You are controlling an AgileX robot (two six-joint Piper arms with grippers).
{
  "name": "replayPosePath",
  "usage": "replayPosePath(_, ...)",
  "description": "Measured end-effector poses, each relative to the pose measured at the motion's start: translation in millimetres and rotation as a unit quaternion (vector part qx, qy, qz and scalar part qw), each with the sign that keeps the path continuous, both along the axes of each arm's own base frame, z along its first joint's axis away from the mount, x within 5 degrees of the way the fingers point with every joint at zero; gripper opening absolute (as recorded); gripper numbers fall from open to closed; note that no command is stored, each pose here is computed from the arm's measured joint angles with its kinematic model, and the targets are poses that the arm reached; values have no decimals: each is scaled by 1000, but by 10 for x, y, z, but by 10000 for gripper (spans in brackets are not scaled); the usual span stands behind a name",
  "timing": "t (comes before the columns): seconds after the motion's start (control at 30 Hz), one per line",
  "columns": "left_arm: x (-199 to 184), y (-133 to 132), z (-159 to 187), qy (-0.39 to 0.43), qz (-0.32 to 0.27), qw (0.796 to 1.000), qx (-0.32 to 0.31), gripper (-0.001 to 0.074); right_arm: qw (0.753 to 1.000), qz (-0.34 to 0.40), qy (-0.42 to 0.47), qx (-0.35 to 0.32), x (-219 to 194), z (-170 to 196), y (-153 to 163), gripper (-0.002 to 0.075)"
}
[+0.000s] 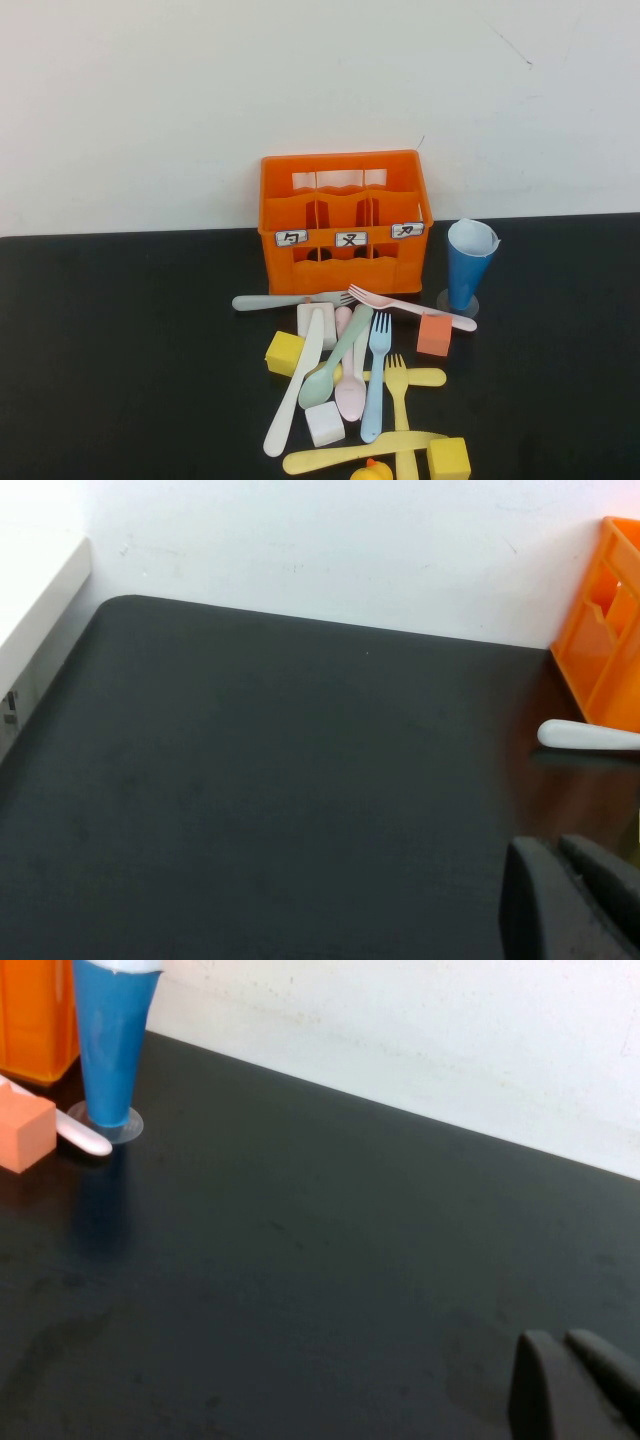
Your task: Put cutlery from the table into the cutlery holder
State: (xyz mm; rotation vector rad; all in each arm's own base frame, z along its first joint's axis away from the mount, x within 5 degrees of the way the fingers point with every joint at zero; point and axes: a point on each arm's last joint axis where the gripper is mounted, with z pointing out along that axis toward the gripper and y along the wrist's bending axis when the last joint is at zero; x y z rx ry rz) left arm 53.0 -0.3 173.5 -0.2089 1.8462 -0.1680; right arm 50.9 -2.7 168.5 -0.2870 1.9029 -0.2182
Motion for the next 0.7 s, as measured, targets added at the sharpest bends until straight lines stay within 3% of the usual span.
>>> replayPosePath(0.53, 2, -5, 7, -4, 2, 1000, -15, -1, 1000, 0, 0, 0, 0, 0, 0, -3)
replayPosePath(0.57, 4, -17, 16, -9, 4, 999, -49, -1, 1000, 0, 0, 0, 0, 0, 0, -3)
replayPosePath(0.63, 13, -69, 46, -22, 15, 978, -208, -1, 1000, 0, 0, 0, 0, 0, 0, -3)
replayPosePath(0.67, 16, -90, 70, -27, 21, 958, -286, -1, 1000, 0, 0, 0, 0, 0, 0, -3)
replayPosePath(0.7, 19, -115, 105, -32, 27, 920, -391, -1, 1000, 0, 0, 0, 0, 0, 0, -3)
